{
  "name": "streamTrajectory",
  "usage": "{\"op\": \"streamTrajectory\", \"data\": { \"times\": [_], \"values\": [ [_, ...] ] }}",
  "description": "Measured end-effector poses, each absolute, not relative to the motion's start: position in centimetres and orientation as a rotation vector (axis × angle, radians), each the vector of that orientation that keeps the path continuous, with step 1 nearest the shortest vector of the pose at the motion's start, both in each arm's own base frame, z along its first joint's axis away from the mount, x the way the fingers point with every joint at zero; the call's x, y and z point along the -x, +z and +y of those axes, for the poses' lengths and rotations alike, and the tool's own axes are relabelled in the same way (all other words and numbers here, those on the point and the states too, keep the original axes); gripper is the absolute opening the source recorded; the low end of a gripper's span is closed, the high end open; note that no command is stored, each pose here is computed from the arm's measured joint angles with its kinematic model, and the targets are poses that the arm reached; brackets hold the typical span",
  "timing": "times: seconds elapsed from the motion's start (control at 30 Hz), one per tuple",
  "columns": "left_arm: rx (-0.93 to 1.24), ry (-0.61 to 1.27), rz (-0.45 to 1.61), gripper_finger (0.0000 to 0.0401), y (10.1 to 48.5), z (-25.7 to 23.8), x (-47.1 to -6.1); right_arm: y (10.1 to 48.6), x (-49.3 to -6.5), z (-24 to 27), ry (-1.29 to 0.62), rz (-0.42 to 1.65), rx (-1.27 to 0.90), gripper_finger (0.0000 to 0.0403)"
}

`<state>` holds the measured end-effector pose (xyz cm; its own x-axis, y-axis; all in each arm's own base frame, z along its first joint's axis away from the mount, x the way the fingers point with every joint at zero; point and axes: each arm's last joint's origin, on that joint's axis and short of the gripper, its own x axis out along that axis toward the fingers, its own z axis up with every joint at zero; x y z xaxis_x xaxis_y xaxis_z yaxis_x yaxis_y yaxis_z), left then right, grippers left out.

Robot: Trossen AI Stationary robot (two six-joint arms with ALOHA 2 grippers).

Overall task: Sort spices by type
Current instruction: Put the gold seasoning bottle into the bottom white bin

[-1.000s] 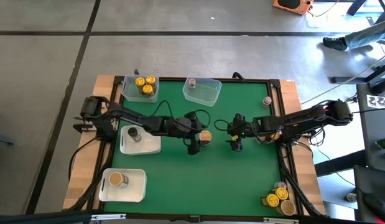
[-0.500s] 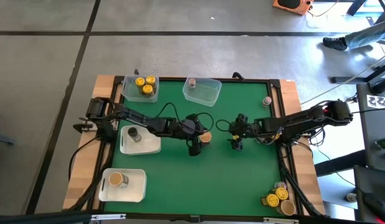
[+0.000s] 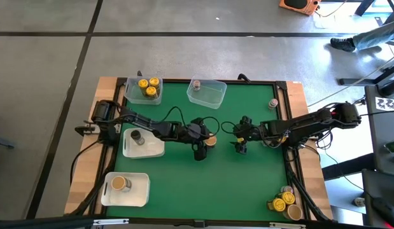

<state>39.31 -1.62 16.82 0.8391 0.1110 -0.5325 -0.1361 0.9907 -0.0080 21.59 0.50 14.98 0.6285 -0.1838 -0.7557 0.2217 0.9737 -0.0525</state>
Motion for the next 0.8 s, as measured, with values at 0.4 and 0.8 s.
{"op": "streamTrajectory", "data": {
  "times": [0.4, 0.8],
  "values": [
    [0.040, 0.107, 0.568, 0.0270, 19.1, -3.4, -38.1, 15.0, -21.6, 0.4, -0.248, 0.856, -0.039, 0.0360],
    [0.102, 0.094, 0.541, 0.0270, 27.1, -8.3, -31.5, 15.4, -22.1, 0.5, -0.232, 0.795, -0.020, 0.0360]
  ]
}}
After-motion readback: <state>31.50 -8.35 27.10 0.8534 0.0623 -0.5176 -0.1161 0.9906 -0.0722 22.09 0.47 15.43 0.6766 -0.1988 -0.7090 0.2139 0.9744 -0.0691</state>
